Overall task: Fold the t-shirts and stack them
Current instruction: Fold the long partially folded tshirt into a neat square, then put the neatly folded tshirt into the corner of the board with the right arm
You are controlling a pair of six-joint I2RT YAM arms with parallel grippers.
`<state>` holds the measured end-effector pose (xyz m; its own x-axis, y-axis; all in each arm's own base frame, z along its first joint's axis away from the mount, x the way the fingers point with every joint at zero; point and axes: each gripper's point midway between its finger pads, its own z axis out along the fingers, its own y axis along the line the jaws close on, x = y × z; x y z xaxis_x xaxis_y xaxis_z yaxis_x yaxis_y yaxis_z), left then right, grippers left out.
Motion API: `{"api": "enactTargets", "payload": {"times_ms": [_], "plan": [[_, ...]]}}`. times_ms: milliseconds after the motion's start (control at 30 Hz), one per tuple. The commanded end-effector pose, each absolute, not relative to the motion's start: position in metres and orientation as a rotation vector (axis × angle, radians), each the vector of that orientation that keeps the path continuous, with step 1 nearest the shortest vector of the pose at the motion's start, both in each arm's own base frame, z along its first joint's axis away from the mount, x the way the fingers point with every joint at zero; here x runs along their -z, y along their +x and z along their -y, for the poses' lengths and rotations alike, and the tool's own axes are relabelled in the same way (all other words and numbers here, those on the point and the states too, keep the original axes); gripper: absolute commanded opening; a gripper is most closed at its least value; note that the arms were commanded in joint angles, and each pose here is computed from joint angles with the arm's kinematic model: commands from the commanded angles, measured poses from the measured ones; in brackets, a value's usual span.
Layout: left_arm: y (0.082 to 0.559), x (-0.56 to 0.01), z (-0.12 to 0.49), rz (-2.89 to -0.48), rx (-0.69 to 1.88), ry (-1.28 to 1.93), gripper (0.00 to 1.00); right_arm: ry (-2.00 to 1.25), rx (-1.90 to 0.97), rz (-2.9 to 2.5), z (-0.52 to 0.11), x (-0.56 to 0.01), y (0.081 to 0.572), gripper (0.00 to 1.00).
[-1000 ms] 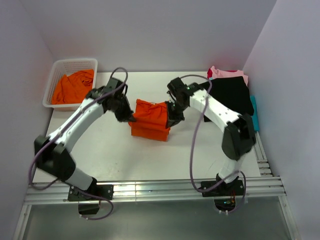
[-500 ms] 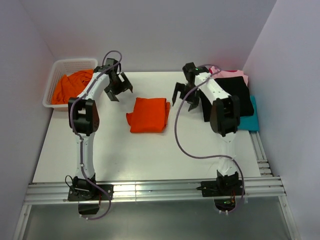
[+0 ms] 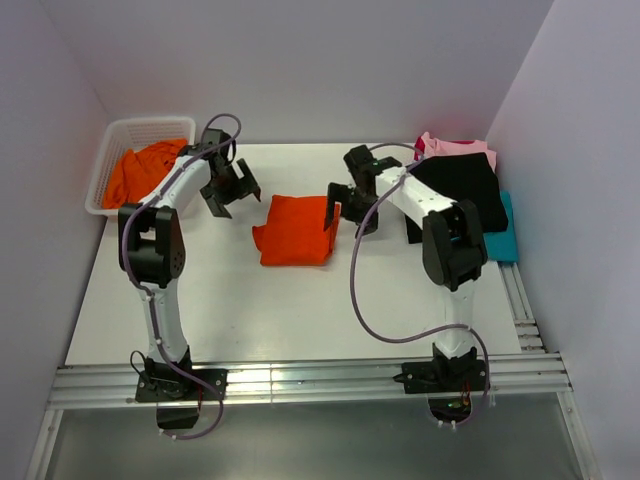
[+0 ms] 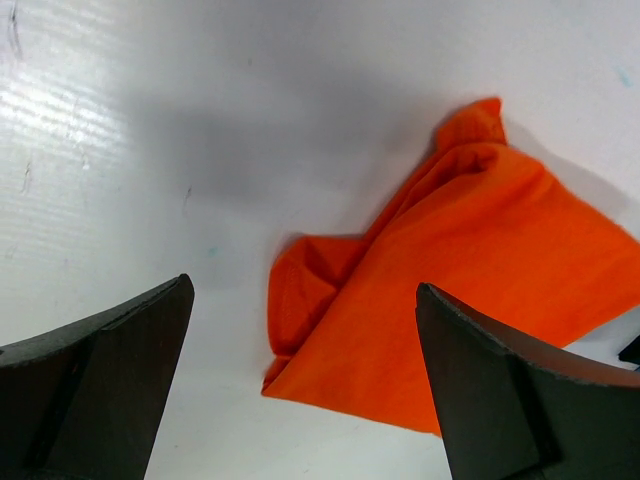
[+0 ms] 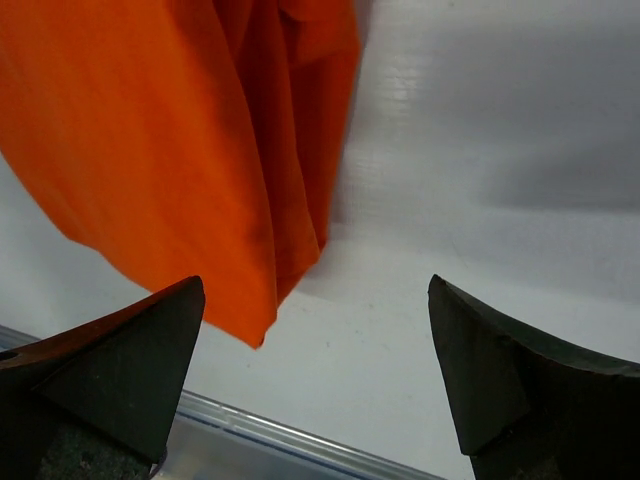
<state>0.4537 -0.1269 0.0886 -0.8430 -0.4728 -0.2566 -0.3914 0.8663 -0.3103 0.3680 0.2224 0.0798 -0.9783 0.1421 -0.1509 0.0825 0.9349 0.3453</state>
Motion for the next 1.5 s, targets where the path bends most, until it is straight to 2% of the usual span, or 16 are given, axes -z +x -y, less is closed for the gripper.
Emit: {"api": "enactTargets", "payload": {"times_ms": [0, 333, 433, 533, 633, 667, 833, 1167, 1467], "plan": [[0.445, -0.122, 0.127, -2.652, 0.395, -0.578, 0.99, 0.115, -0.533, -2.853, -0.246, -0.072, 0.391, 1.00], [0.385, -0.116, 0.112, -2.701, 0.347, -0.567, 1.00, 0.136, -0.517, -2.874, -0.257, -0.030, 0.415, 1.00], [0.381, -0.114, 0.109, -2.713, 0.319, -0.560, 0.99, 0.164, -0.545, -2.879, -0.260, -0.021, 0.411, 0.88], [0.384, -0.117, 0.109, -2.705, 0.322, -0.551, 0.99, 0.167, -0.558, -2.884, -0.262, -0.013, 0.408, 0.67], [0.388, -0.120, 0.110, -2.696, 0.328, -0.546, 1.00, 0.155, -0.545, -2.896, -0.261, -0.010, 0.408, 0.24], [0.389, -0.123, 0.111, -2.691, 0.335, -0.544, 1.00, 0.154, -0.516, -2.896, -0.259, -0.014, 0.411, 0.00], [0.392, -0.120, 0.115, -2.681, 0.368, -0.550, 1.00, 0.121, -0.426, -2.877, -0.249, -0.033, 0.416, 0.00], [0.396, -0.111, 0.129, -2.657, 0.483, -0.581, 0.99, 0.190, -0.140, -2.616, -0.164, -0.178, 0.454, 0.00], [0.398, -0.105, 0.138, -2.659, 0.543, -0.582, 0.99, 0.402, -0.054, -2.490, -0.087, -0.221, 0.476, 0.00]]}}
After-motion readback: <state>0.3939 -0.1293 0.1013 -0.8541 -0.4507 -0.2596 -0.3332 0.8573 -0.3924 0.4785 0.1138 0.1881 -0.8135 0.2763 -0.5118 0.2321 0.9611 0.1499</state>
